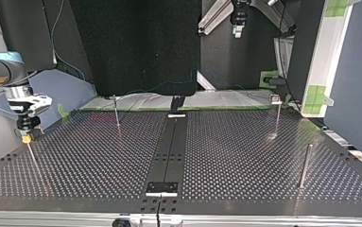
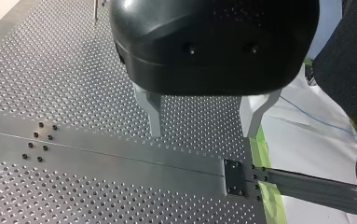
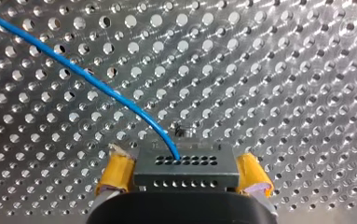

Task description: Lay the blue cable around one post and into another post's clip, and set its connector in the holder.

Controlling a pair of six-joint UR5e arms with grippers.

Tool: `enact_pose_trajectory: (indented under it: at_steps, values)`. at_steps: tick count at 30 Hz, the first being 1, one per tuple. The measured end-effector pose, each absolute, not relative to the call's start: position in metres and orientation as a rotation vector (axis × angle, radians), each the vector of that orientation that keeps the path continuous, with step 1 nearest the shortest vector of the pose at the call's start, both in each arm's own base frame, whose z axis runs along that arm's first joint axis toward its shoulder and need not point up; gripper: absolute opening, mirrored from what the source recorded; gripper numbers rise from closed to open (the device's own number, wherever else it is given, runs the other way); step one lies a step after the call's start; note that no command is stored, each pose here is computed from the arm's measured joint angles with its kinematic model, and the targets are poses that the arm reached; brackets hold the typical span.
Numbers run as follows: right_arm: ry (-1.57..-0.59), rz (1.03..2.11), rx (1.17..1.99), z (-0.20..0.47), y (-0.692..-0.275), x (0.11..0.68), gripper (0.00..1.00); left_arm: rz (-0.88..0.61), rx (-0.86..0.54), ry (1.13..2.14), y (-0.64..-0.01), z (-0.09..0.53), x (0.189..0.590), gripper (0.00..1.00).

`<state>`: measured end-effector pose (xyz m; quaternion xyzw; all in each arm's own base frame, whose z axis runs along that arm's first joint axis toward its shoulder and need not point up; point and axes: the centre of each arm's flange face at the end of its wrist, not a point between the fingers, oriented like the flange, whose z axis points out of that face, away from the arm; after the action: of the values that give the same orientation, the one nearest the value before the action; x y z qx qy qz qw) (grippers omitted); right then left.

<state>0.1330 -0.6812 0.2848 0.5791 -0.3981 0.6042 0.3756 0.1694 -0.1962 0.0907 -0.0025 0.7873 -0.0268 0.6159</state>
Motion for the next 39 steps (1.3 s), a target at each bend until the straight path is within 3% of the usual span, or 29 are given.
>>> enact_pose_trajectory:
  at_steps: [39]
  values:
    - [-1.023,1.534,1.463,0.2855,-0.6816,0.1376,0.98,-0.061,-0.005,1.815,-0.1960,0.0906,0.1691,0.81]
